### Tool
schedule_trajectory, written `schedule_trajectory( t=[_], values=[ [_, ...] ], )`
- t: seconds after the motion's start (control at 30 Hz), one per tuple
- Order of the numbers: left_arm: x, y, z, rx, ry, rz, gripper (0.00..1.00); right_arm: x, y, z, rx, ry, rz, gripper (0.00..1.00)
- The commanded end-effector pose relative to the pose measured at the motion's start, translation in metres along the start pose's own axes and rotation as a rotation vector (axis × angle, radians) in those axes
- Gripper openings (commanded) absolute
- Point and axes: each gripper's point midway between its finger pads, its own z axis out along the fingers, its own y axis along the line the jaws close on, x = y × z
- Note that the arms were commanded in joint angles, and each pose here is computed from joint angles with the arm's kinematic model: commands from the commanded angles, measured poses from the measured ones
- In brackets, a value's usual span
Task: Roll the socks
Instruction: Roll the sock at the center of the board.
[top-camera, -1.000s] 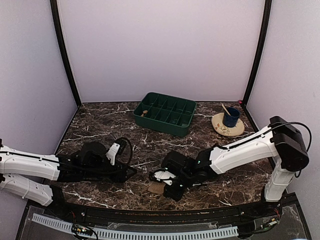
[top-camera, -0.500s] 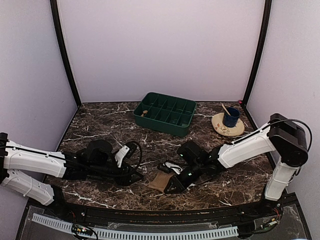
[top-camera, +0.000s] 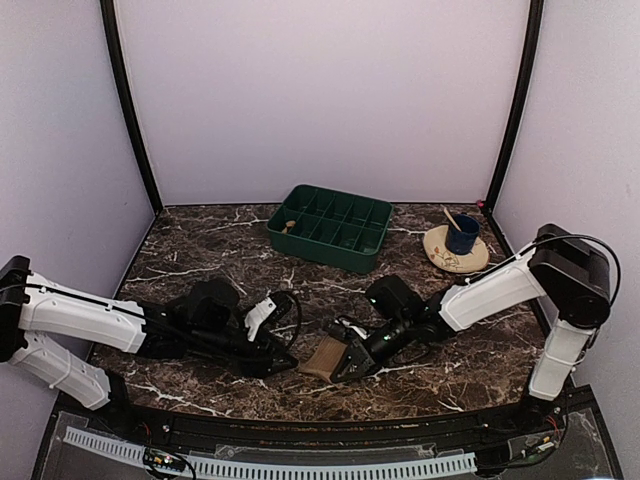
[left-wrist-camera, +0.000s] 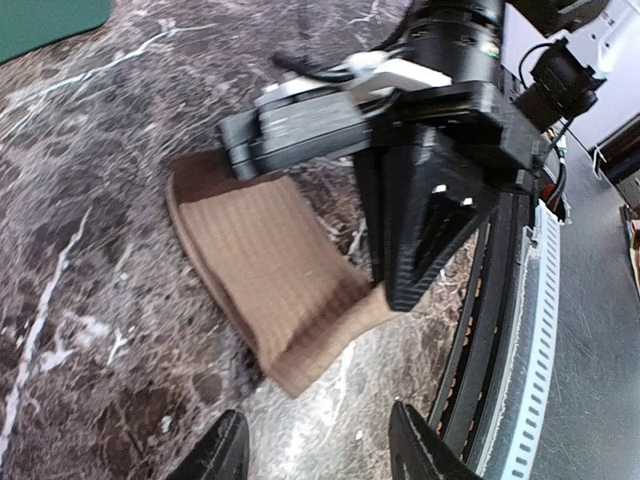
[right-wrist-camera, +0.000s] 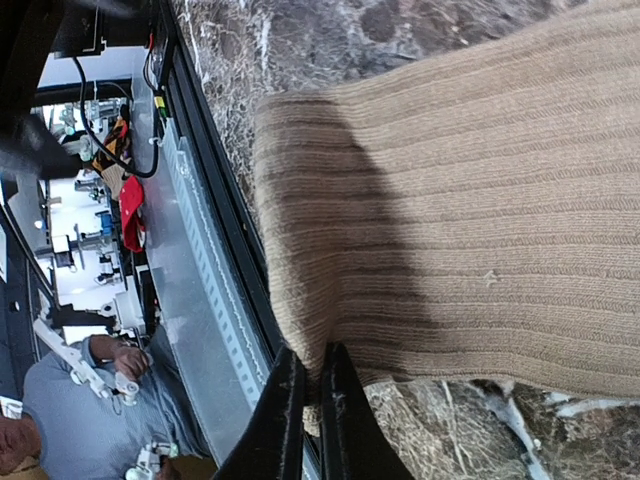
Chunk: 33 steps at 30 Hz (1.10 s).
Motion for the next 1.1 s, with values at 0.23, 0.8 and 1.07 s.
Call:
schedule_trajectory(
  t=[0.23,0.8,1.07],
  values=[
    [-0.009,-0.040,0.018,0.116,-0.019,0.237,0.45,0.006,-0.012,-0.004,-0.066,0.023,0.124,0.04],
    [-0.010,-0.061,0.040,0.164,0.036,0.375,0.33,0.007,-0.022,-0.006,-0.064,0.054,0.175,0.04],
    [0.002,-0.064,0.055,0.169,0.097,0.406,0.29,0.007,-0.030,-0.007,-0.054,0.062,0.200,0.04]
  ],
)
